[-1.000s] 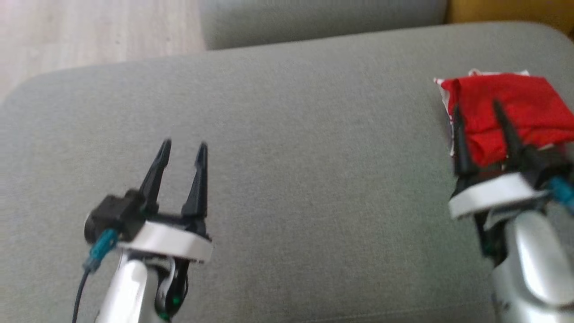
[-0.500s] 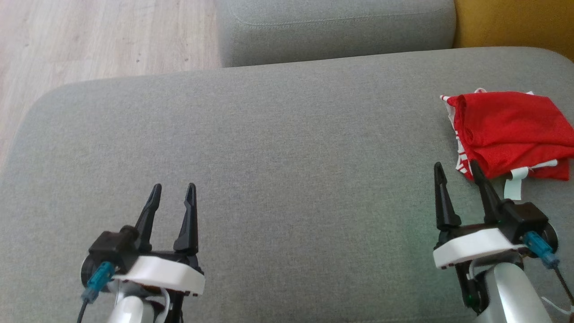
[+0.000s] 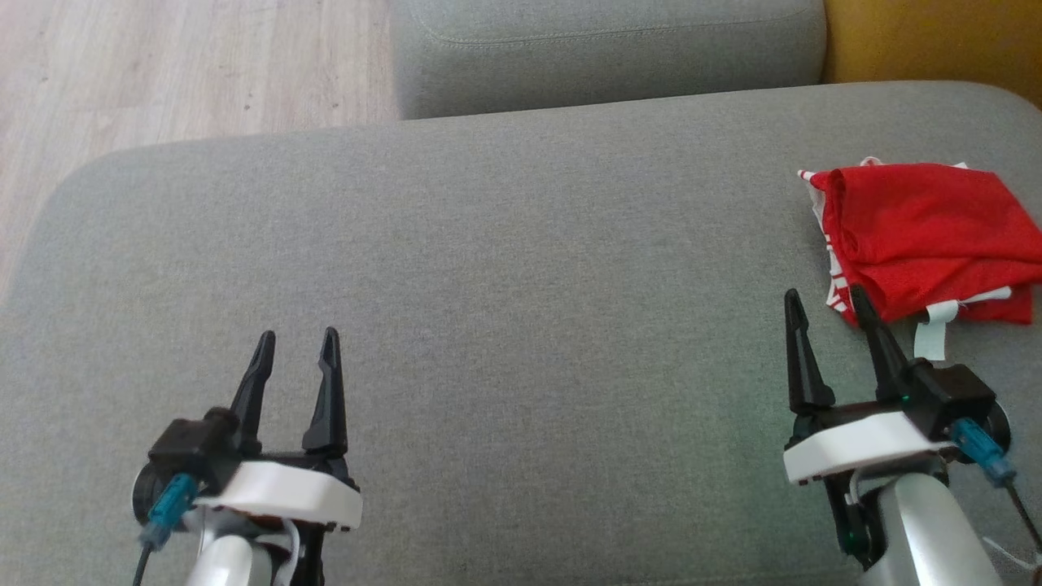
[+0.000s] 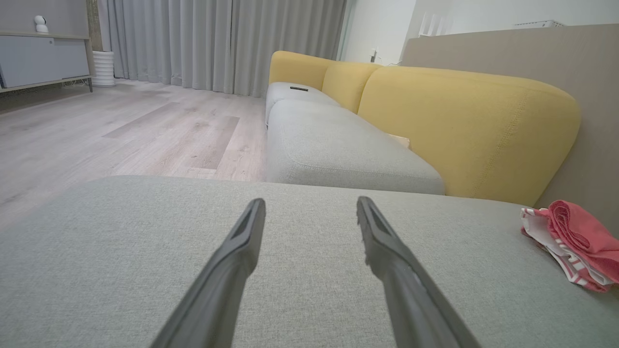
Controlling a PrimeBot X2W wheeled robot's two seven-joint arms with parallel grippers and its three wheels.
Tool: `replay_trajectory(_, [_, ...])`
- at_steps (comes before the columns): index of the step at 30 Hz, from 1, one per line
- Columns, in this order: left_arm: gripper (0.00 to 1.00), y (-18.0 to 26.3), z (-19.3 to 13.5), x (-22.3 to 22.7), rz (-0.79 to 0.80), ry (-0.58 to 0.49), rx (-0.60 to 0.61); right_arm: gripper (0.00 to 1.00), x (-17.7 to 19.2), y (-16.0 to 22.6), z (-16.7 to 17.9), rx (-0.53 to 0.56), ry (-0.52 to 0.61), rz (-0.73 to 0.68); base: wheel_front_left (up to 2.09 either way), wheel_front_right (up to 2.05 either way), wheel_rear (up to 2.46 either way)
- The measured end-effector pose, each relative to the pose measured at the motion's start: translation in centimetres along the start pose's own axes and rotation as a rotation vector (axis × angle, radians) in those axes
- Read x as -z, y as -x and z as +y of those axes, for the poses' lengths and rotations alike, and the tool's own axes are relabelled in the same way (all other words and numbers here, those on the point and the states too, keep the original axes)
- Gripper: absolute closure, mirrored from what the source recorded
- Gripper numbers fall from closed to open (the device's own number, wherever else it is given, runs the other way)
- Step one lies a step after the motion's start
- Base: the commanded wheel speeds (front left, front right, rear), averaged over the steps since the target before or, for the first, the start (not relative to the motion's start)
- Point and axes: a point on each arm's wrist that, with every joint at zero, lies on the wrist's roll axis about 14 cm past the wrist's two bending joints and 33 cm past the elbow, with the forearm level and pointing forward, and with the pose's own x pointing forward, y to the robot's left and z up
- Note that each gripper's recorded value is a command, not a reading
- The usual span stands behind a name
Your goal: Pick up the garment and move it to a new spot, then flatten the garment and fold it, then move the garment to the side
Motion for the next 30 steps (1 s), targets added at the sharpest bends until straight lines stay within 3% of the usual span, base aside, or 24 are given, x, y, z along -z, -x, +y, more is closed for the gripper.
replay_trajectory(30, [0.00, 0.1, 0.7, 1.0, 0.032, 0.010, -0.030, 0.00, -0.3, 0.2, -0.2, 0.011, -0.024, -0.012, 0.00, 0.00, 0.00])
